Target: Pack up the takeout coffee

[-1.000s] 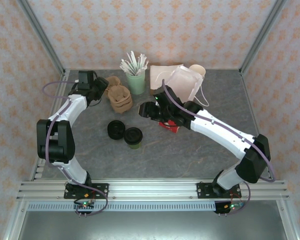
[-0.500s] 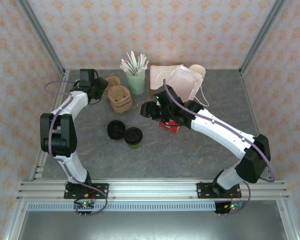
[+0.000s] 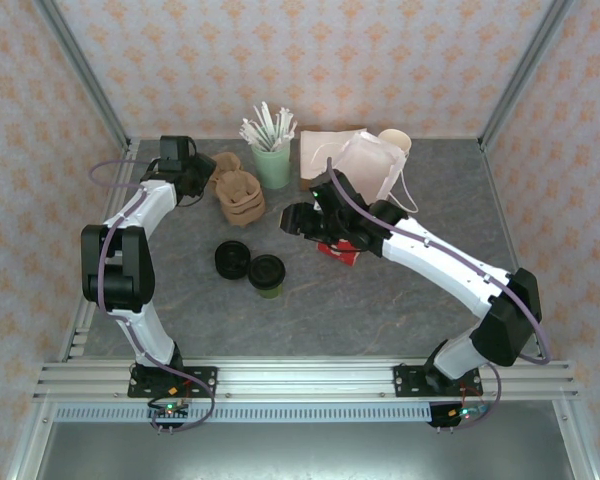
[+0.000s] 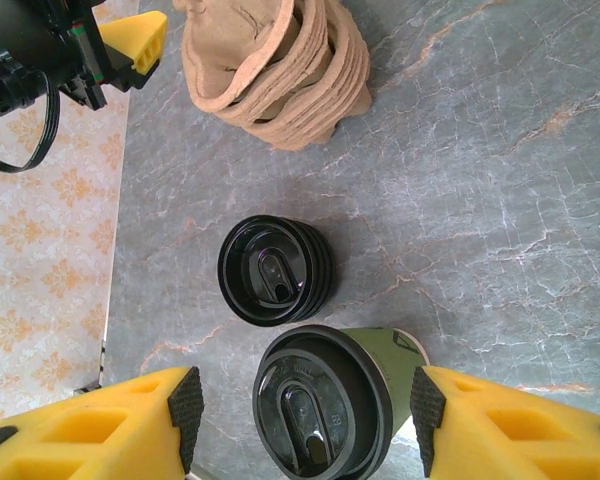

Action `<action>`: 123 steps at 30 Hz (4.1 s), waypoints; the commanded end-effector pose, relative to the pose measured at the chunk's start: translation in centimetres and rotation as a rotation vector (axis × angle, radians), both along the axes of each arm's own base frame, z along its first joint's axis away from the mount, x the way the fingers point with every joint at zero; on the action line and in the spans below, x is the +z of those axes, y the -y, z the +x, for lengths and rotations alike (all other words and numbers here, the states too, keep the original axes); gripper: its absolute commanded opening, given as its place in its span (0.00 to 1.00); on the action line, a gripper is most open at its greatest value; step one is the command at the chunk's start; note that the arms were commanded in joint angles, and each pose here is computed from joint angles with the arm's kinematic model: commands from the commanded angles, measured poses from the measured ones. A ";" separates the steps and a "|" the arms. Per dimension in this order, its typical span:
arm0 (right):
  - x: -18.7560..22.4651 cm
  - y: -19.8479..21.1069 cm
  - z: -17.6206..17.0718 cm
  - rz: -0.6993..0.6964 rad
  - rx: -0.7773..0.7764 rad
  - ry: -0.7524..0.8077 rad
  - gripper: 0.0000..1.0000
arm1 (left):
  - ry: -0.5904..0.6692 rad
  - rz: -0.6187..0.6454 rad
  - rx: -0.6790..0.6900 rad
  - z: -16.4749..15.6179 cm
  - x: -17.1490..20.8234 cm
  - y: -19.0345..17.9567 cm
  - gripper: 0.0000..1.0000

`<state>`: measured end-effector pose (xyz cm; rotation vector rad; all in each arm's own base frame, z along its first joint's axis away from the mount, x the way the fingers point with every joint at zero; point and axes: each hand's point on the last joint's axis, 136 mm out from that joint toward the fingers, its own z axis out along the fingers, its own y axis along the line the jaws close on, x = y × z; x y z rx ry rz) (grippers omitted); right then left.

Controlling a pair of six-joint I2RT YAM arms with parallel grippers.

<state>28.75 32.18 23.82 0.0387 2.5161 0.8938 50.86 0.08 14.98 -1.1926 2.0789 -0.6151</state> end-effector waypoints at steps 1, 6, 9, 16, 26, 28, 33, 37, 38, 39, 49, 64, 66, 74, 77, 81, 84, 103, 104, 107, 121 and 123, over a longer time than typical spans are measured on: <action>0.6 0.6 -0.2 -0.002 0.000 0.009 0.60 | -0.013 0.004 0.038 0.2 -0.5 -0.9 0.49; 0.4 0.6 -0.2 -0.003 -0.003 0.004 0.60 | -0.028 -0.001 0.045 0.1 -1.2 -0.9 0.49; 0.4 0.6 -0.2 -0.003 -0.004 0.004 0.60 | -0.032 -0.003 0.047 0.2 -1.4 -0.9 0.49; 0.4 0.6 -0.2 -0.002 -0.002 0.005 0.60 | -0.020 -0.016 0.035 0.7 -1.3 -0.6 0.40; 0.2 0.8 -0.2 -0.002 -0.005 0.002 0.60 | -0.010 -0.031 0.028 1.2 -1.4 -0.4 0.29; 0.3 0.8 -0.2 -0.002 -0.005 0.003 0.60 | -0.002 -0.036 0.028 1.3 -1.3 -0.3 0.24; 0.4 0.9 -0.2 -0.001 -0.008 0.005 0.60 | 0.058 -0.075 0.052 1.5 -0.3 -0.2 0.17; 0.5 1.0 -0.3 -0.001 -0.007 0.006 0.60 | 0.098 -0.091 0.056 1.8 1.0 -0.1 0.10; 0.6 1.0 -0.2 0.000 -0.009 0.008 0.60 | 0.103 -0.095 0.054 1.9 1.2 0.0 0.08; 0.6 1.1 -0.2 0.000 -0.010 0.008 0.60 | 0.107 -0.100 0.052 2.0 1.5 0.0 0.06; 1.3 1.5 -0.5 0.007 -0.016 0.023 0.60 | 0.181 -0.139 0.051 2.0 4.7 0.4 0.00; 7.9 2.2 -1.4 0.138 0.028 0.215 0.60 | 0.454 -0.168 -0.053 -0.6 18.0 2.0 0.00; 9.4 2.4 -1.7 0.159 0.046 0.255 0.60 | 0.482 -0.136 -0.077 -2.2 20.2 2.1 0.00; 13.0 5.3 -2.1 0.090 0.043 0.400 0.57 | 0.558 -0.104 -0.194 -8.9 24.9 4.5 0.00; 13.8 5.6 -2.2 0.111 0.060 0.427 0.56 | 0.588 -0.103 -0.268 -11.2 26.4 6.1 0.00; 16.0 5.6 -3.3 0.221 0.116 0.479 0.58 | 0.620 -0.108 -0.411 -13.9 28.1 9.3 0.00; 17.2 4.5 -4.5 0.309 0.201 0.520 0.58 | 0.628 -0.112 -0.483 -15.9 28.3 11.3 0.00; 17.6 -0.1 -7.5 0.519 0.477 0.485 0.59 | 0.743 -0.279 -0.589 -21.4 30.0 14.8 0.00; 17.5 -0.3 -7.7 0.519 0.485 0.481 0.59 | 0.746 -0.278 -0.591 -21.5 30.1 14.9 0.00; 17.5 -0.5 -8.0 0.513 0.497 0.480 0.58 | 0.750 -0.285 -0.589 -21.5 30.3 15.1 0.00; 17.4 -1.1 -9.2 0.512 0.537 0.485 0.36 | 0.751 -0.269 -0.582 -21.6 30.3 15.3 0.00; 17.2 -1.2 -9.2 0.508 0.536 0.483 0.25 | 0.744 -0.254 -0.575 -21.7 30.1 15.2 0.00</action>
